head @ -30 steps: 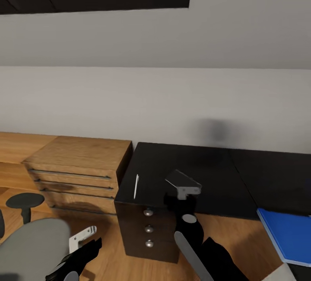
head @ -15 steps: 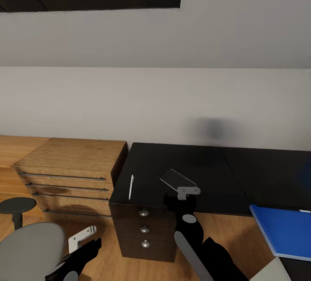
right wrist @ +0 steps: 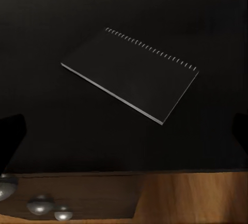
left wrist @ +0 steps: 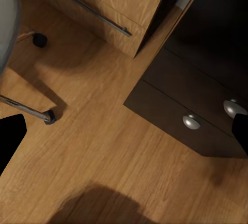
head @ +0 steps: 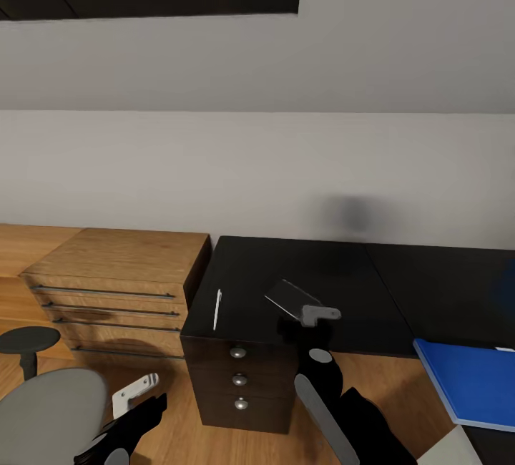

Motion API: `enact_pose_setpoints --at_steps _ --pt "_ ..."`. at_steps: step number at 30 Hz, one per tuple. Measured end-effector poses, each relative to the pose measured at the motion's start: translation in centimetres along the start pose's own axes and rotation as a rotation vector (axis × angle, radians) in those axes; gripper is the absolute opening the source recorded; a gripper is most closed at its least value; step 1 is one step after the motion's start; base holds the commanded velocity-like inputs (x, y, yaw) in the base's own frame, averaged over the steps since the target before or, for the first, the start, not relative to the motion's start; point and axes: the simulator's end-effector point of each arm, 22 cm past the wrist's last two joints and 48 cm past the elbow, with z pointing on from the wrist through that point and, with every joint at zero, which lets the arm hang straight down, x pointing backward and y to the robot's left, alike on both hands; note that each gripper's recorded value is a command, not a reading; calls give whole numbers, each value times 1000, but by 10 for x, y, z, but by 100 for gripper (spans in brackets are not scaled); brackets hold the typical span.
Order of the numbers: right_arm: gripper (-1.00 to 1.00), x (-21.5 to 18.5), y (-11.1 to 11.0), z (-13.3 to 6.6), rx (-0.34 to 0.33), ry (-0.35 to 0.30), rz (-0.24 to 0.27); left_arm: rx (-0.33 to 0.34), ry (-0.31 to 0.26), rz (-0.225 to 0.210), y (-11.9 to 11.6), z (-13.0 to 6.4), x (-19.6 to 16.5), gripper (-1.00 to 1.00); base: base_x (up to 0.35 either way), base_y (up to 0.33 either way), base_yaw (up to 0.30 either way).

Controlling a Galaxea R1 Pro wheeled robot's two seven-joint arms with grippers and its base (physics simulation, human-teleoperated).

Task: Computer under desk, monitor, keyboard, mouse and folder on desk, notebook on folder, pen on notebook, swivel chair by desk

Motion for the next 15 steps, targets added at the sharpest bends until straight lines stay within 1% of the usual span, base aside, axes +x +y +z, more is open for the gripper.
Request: enact_pose_setpoints --at_steps 1,3,5,6,8,9,13,14,15 --pt "100 -3 -5 2 9 -4 16 0 0 0 0 0 0 100 0 0 0" --pt "100 -4 -7 3 13 -8 22 0 0 0 0 0 0 100 0 0 0" --pt "100 -9 -15 7 32 -29 51 -1 0 0 0 0 0 100 0 0 0" --pt "100 -11 -24 13 54 -36 72 -1 0 0 0 0 0 100 0 0 0" --pt "100 -18 -34 22 79 -49 89 -2 0 0 0 0 0 100 0 0 0" --pt "100 -32 -41 32 96 -68 97 -2 0 0 0 0 0 100 0 0 0" --pt "100 -70 -48 54 113 -106 95 -2 0 0 1 0 0 100 0 0 0" --pt "100 -83 -52 73 118 -102 76 -3 0 0 1 0 0 100 0 0 0" --pt "100 -88 -53 80 117 -99 70 -3 0 0 1 0 0 100 0 0 0"
